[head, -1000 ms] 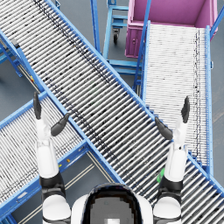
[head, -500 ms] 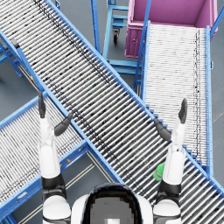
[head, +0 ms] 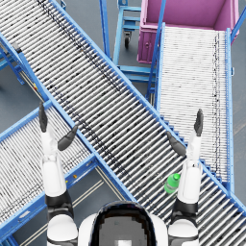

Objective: Pick up the oil and place it on the left assembly line, put the cola on the right, and keep Sprite still

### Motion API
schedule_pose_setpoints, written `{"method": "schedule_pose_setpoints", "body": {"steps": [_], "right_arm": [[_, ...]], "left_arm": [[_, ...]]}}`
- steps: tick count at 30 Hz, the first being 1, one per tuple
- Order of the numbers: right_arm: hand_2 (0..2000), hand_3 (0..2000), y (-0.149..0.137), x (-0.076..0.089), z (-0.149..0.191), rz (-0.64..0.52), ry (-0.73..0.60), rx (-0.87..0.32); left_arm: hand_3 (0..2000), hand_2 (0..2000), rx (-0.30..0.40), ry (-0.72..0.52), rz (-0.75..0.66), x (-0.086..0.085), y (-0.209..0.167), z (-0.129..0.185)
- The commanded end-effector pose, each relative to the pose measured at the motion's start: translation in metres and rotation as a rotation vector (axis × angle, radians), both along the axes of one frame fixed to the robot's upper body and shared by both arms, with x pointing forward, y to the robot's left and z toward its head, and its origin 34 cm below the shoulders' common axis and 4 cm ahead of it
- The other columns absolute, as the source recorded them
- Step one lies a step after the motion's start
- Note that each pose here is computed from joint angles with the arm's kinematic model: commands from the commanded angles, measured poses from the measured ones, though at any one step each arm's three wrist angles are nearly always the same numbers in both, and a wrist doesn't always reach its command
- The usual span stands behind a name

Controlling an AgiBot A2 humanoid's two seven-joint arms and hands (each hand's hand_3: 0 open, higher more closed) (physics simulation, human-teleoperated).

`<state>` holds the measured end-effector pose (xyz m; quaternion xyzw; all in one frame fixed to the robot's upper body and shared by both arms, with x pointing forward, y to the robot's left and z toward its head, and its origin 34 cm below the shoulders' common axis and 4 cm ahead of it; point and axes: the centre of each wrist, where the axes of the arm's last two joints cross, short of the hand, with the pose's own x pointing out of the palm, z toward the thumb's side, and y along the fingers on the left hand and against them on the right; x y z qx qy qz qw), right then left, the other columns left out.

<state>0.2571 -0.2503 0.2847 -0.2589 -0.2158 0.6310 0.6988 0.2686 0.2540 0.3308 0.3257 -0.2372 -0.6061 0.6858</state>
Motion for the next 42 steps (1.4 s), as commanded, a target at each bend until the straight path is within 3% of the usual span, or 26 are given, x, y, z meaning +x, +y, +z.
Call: {"method": "schedule_pose_setpoints", "body": {"steps": [1, 16, 42], "right_arm": [[0, 0, 0.000, -0.001, 0.008, -0.001, -0.031, -0.005], [0, 0, -0.016, -0.004, 0.020, -0.060, -0.075, 0.015], [0, 0, -0.017, -0.004, 0.011, -0.064, -0.047, 0.029]], "left_arm": [[0, 0, -0.001, -0.004, 0.002, 0.000, 0.001, 0.001], [0, 0, -0.012, -0.026, 0.011, -0.006, 0.002, 0.003], [0, 0, -0.003, -0.067, -0.008, -0.012, -0.004, 0.012]]}}
